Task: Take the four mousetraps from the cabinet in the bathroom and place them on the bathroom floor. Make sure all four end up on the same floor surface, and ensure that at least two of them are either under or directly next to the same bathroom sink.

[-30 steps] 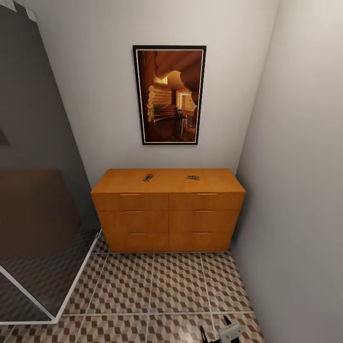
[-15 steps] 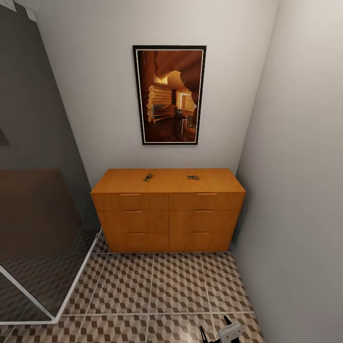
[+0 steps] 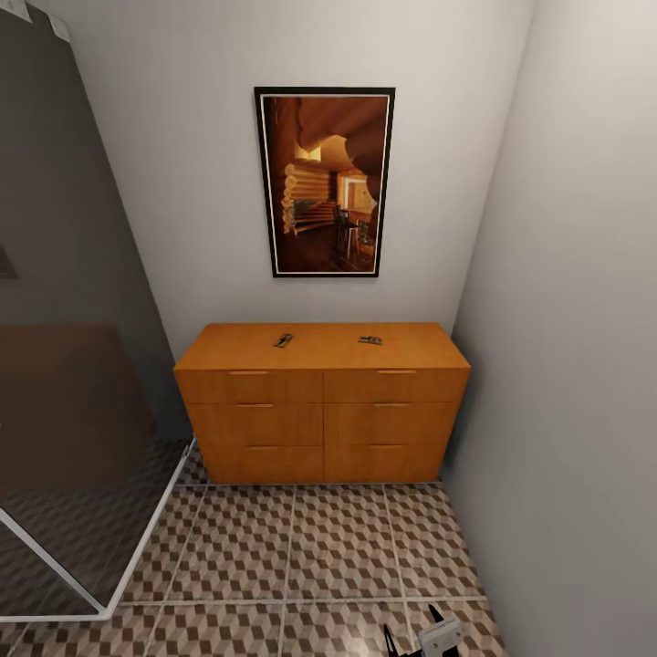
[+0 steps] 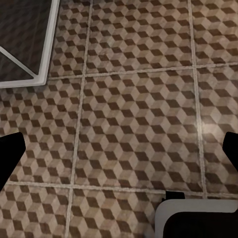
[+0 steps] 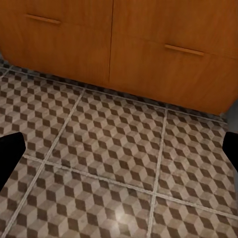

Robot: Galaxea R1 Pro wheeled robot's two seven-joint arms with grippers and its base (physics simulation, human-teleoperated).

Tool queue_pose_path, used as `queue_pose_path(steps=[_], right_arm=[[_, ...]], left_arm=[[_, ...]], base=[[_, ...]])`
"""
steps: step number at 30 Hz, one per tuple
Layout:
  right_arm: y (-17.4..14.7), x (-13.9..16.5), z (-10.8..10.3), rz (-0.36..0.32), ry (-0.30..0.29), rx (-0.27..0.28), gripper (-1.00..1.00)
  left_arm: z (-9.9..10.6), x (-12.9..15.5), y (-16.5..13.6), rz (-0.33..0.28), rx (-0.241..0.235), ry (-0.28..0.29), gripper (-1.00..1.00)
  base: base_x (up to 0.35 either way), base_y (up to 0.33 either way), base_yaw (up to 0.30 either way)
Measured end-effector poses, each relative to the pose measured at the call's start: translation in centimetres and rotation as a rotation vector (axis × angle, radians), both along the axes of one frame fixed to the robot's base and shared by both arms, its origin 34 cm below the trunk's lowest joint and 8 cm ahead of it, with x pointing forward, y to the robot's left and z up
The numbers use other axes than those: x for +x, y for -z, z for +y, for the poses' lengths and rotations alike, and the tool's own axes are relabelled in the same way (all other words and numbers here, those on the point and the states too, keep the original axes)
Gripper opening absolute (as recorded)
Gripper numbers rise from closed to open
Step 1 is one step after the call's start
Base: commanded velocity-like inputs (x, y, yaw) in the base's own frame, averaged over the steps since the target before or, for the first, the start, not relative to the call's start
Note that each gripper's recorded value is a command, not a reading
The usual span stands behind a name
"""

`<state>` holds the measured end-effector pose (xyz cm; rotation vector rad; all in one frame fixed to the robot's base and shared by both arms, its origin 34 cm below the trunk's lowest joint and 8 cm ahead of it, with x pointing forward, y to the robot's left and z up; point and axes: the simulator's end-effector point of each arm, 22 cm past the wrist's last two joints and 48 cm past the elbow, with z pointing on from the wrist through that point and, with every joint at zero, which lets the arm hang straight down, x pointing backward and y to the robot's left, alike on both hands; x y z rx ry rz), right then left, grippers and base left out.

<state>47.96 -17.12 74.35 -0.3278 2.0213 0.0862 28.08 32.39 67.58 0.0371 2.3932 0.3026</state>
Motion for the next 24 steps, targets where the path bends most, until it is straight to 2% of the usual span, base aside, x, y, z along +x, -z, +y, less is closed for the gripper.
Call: queue_pose_path(steps=[8,13,18,19,24], right_arm=[[-0.1,0.3,-0.3,-0.001,0.012,-0.002,1.00],[0.2,1.2,-1.2,0.018,0.029,-0.030,1.00],[-1.3,5.6,-2.2,0.012,0.072,-0.069,1.00],[-1.9,7.0,-2.6,0.025,0.098,-0.077,1.00],[-3.7,10.2,-3.7,0.056,0.177,-0.067,1.00]], left_arm=[[0.0,-0.1,0.1,0.009,0.001,-0.001,1.00],[0.0,-0.2,0.2,0.014,0.001,-0.002,1.00],[0.1,-0.6,0.5,0.036,0.003,-0.002,1.00],[0.1,-0.7,0.6,0.043,0.004,-0.002,1.00],[0.1,-0.9,0.7,0.051,0.005,-0.002,1.00]], base=[[0.000,0.000,0.000],[0.000,0.000,0.000],[0.000,0.000,0.000],[0.000,0.000,0.000],[0.000,0.000,0.000]])
